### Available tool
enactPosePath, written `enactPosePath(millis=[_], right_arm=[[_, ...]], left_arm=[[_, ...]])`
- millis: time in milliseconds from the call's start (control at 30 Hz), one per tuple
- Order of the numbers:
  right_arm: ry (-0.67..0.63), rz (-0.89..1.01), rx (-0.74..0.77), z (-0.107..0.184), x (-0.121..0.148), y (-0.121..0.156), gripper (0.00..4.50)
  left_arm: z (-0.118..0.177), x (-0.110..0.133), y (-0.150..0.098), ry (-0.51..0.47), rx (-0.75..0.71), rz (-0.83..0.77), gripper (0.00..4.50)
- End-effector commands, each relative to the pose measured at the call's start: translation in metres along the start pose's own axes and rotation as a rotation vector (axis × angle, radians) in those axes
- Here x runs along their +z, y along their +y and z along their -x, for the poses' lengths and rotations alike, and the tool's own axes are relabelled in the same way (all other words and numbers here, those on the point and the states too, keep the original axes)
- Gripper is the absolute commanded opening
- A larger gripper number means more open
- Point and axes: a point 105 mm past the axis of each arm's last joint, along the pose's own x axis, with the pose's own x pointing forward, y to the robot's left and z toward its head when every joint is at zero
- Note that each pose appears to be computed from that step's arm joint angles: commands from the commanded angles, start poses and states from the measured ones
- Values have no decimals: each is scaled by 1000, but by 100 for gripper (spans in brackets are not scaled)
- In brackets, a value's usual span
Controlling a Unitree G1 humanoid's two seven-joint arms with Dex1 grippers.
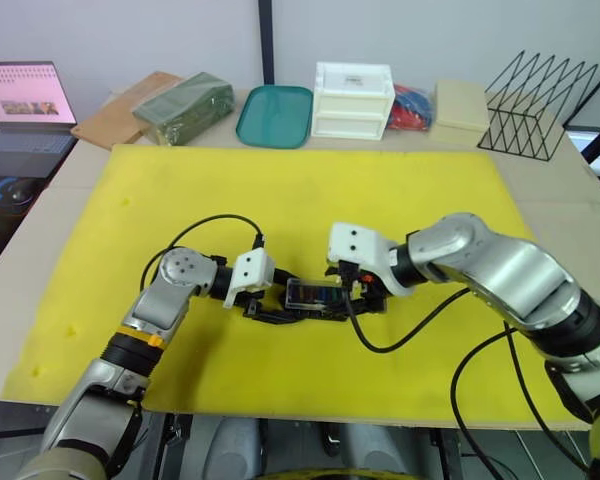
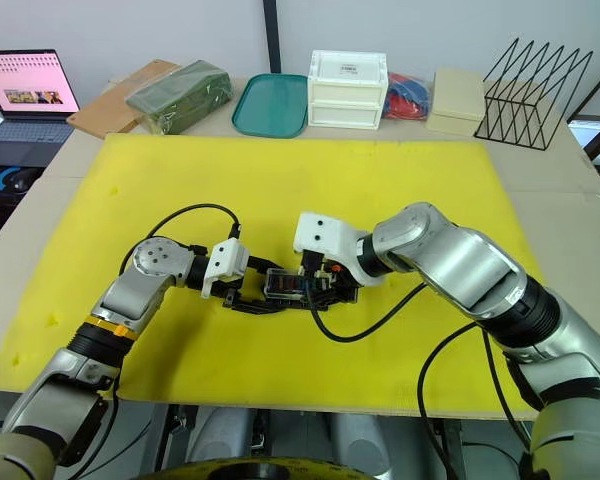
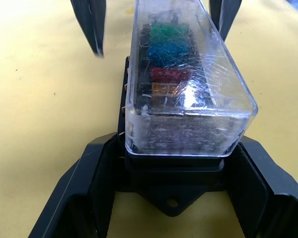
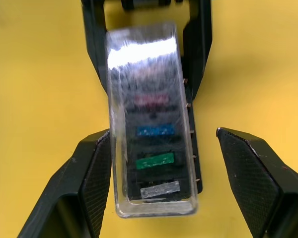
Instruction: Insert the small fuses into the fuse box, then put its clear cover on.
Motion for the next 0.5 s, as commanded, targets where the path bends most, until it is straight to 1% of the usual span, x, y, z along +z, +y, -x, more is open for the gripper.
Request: enactPosePath(millis=[33,100,200,233,300,333,367,433,467,500], right_arm=[[-81,63,-4,29,27,3,349],[-115,61,11,36,35,6,349],[-152,47,-7,38,40,2,349],[-179,39,-12,37,42,0,330],[-215,21,-11,36,44,0,281],[-229,26,-7,34,42,1,249],[-235,31,-5,32,41,2,214],[-322,67,3,28,41,6,140],[-352,81,-3,26,39,6,108],[-370,85,-4,24,37,7,67]], left_arm=[[-2,1,1,7,-2,-14,275],[-2,1,2,7,-2,-14,275],[-2,1,3,7,-1,-14,275],[-2,1,3,7,0,-13,275],[-2,0,3,7,0,-14,275],[-2,0,3,8,-3,-13,275],[-2,0,2,10,-5,-13,275],[-2,-1,2,10,-6,-10,275],[-2,-1,2,11,-6,-9,275],[-2,-1,2,11,-5,-9,275]])
